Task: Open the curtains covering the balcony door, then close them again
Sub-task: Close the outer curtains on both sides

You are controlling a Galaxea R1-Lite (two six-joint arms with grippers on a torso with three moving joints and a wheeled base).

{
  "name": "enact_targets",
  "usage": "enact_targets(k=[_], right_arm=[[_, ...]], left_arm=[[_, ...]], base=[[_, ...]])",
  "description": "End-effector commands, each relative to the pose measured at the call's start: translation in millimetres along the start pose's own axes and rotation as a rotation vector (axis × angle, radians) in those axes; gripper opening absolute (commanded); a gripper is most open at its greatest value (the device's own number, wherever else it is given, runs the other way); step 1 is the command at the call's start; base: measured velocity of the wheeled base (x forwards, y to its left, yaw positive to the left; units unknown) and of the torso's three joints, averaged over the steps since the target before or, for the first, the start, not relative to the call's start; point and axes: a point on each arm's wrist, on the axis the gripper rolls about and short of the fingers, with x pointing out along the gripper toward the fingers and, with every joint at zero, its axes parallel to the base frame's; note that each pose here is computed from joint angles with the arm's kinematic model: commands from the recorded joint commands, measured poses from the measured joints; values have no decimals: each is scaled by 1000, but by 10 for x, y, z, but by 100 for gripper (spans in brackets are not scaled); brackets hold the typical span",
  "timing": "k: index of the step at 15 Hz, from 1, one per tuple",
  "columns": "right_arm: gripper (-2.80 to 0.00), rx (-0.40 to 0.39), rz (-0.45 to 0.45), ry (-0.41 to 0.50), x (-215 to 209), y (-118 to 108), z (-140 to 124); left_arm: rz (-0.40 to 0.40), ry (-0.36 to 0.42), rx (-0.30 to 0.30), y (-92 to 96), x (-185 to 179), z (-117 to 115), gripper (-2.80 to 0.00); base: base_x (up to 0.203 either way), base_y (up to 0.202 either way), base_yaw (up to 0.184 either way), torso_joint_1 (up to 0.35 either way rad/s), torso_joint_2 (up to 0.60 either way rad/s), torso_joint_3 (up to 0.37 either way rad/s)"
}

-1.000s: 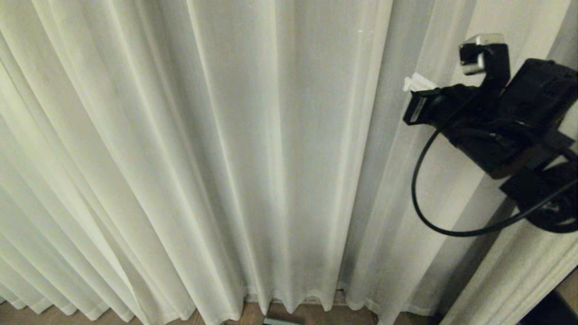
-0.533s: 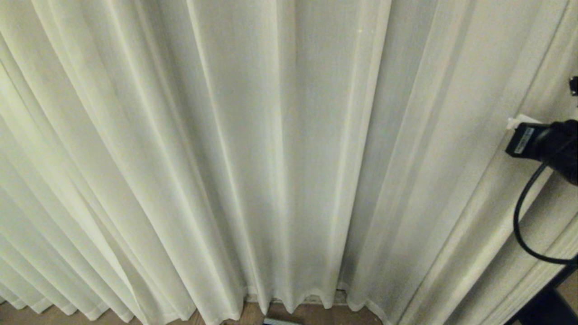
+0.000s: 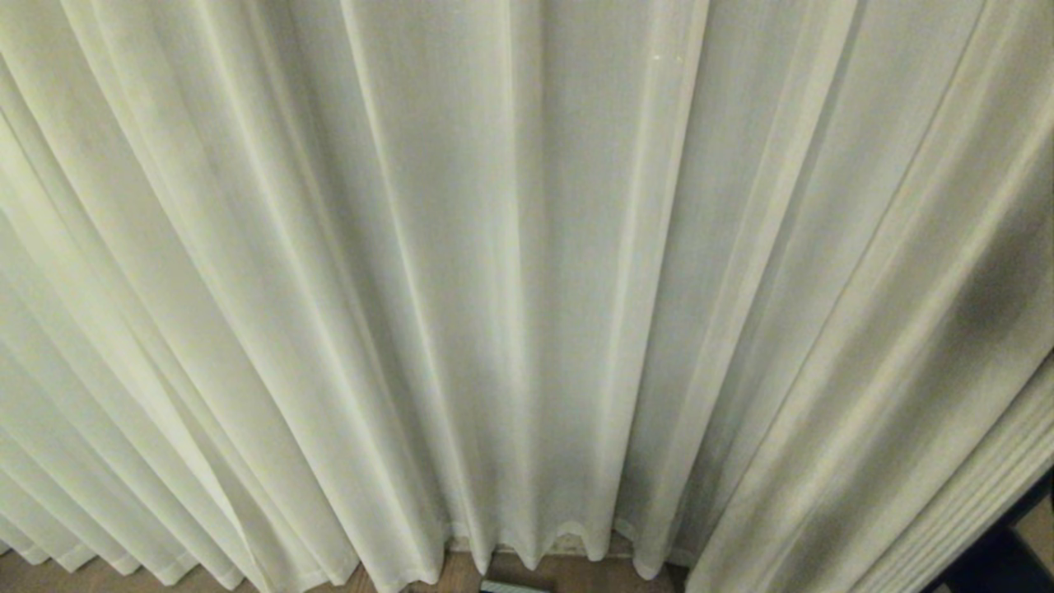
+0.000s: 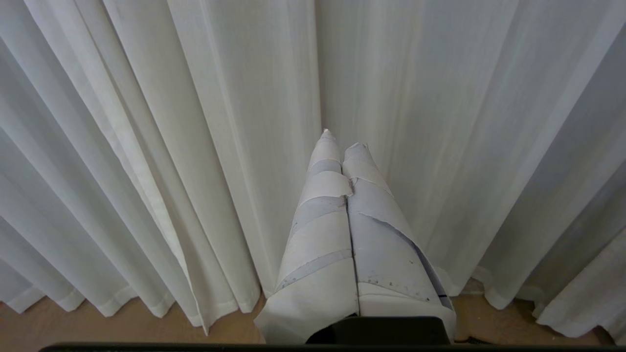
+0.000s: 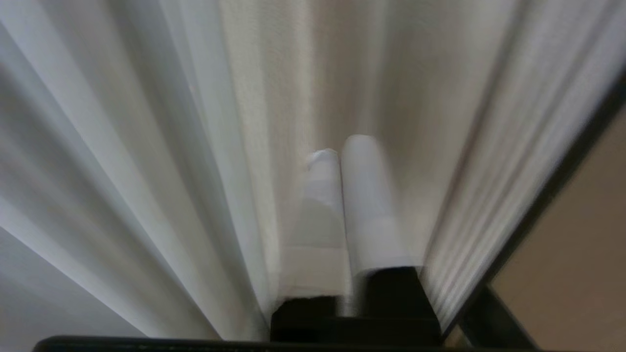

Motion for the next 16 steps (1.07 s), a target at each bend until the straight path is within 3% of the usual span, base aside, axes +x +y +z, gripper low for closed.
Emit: enact_targets(k=[1,9,16], right_arm=[[0,21,-9,-34,-146,-38,30],[0,38,-73,-90,-35,-129,203],[0,70,-99,-138,624,-150,492]], left_arm=[[1,0,0,0,1,-3,-280],[1,-1,0,0,-1,1,-280],[1,-1,0,0,-1,1,-280]], base=[[0,0,0,0,0,0],[0,0,0,0,0,0],[0,0,0,0,0,0]])
